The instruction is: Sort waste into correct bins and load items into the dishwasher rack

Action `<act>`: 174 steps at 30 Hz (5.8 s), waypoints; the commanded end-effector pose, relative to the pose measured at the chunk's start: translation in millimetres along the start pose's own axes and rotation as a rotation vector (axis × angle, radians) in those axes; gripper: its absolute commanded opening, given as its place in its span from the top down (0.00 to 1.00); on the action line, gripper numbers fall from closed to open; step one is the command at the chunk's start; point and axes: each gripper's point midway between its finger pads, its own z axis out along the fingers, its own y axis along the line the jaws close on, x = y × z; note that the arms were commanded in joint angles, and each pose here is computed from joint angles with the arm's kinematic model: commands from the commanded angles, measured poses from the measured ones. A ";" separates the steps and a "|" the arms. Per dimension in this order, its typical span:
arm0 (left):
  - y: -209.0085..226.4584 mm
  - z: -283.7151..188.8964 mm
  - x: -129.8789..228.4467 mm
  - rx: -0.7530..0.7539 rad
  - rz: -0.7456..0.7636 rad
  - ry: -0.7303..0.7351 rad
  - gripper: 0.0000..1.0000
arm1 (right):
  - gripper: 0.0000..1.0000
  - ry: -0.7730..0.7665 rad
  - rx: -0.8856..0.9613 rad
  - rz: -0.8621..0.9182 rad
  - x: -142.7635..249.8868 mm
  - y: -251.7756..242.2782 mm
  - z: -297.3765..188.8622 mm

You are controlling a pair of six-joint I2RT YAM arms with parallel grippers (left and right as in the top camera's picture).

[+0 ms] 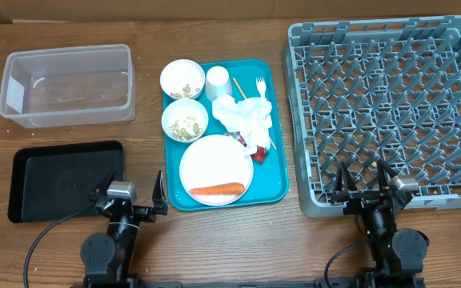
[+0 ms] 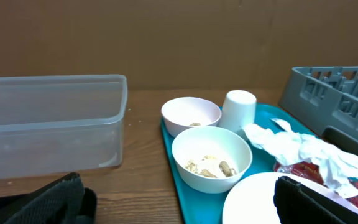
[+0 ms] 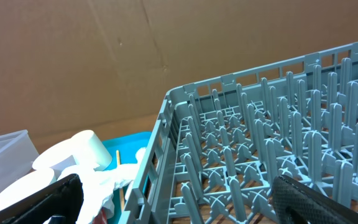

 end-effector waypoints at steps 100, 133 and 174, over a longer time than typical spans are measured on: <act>-140.2 54.0 138.6 0.611 0.755 1.426 0.00 | 0.00 -0.005 0.013 -0.001 1.7 -3.3 0.2; -147.2 62.8 172.0 0.590 0.676 1.343 0.57 | 0.00 -0.005 0.013 -0.001 1.7 -3.3 0.2; 51.4 100.2 -38.0 -0.444 -0.368 1.159 0.96 | 0.00 -0.005 0.013 -0.001 1.7 -3.3 0.2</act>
